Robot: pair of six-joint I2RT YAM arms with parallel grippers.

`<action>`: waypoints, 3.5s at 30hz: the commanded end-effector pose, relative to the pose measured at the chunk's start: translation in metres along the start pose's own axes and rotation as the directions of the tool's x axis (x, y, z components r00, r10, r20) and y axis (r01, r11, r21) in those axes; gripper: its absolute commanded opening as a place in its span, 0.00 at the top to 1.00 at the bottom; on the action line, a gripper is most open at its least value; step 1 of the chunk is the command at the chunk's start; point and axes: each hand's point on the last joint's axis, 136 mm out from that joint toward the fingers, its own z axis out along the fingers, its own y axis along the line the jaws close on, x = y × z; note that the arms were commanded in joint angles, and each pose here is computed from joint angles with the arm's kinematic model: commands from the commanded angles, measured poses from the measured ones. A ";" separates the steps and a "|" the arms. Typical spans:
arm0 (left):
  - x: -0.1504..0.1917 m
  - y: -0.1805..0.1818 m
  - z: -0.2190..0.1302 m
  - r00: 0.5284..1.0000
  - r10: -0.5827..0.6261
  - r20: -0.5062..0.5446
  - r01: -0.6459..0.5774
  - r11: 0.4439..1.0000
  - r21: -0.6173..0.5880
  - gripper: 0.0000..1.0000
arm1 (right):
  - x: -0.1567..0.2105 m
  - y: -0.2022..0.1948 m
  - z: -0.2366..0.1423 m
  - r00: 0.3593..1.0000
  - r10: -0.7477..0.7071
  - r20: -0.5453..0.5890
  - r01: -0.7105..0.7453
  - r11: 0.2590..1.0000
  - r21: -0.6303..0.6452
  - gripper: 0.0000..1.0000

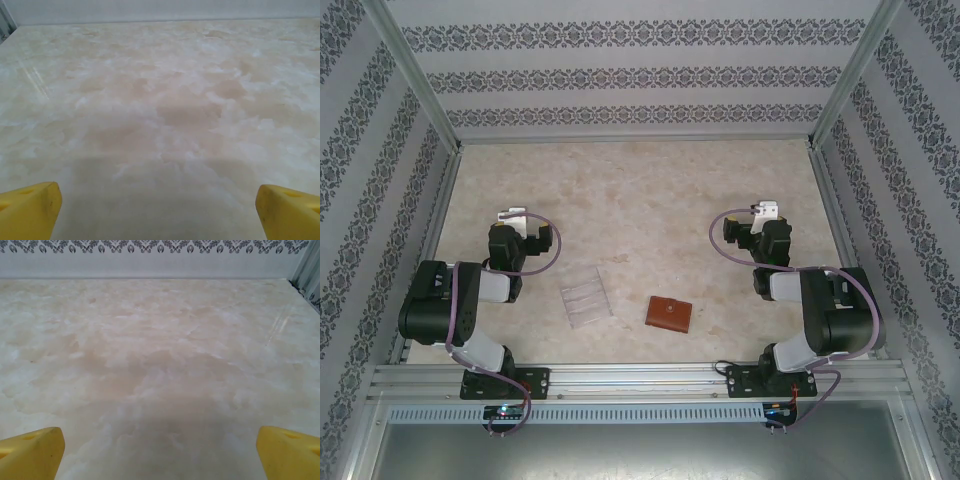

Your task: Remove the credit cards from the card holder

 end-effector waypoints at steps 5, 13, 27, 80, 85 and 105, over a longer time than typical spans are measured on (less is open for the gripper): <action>-0.009 -0.007 0.002 0.999 0.019 0.025 -0.020 0.999 0.028 0.00 | -0.009 0.001 0.002 1.000 0.002 0.028 -0.001 1.000 -0.018 0.02; -0.009 -0.007 0.002 1.000 0.018 0.025 -0.019 0.999 0.028 0.00 | -0.009 0.002 0.002 1.000 -0.007 0.027 0.007 1.000 -0.009 0.02; -0.009 -0.008 0.002 1.000 0.019 0.025 -0.019 0.999 0.031 0.00 | -0.009 0.001 0.002 1.000 0.000 0.028 0.000 1.000 -0.010 0.02; -0.015 -0.022 -0.137 0.698 -0.399 -0.594 0.314 0.917 -0.247 0.03 | 0.007 0.071 -0.065 0.846 0.050 -0.531 -0.124 0.987 -0.104 0.07; 0.004 -0.036 -0.151 0.618 -0.442 -0.650 0.341 0.896 -0.285 0.09 | 0.007 0.075 -0.066 0.843 0.058 -0.534 -0.146 0.982 -0.124 0.07; 0.042 -0.082 -0.171 0.493 -0.449 -0.745 0.337 0.888 -0.312 0.55 | -0.015 0.067 -0.069 0.877 0.116 -0.466 -0.184 0.978 -0.102 0.05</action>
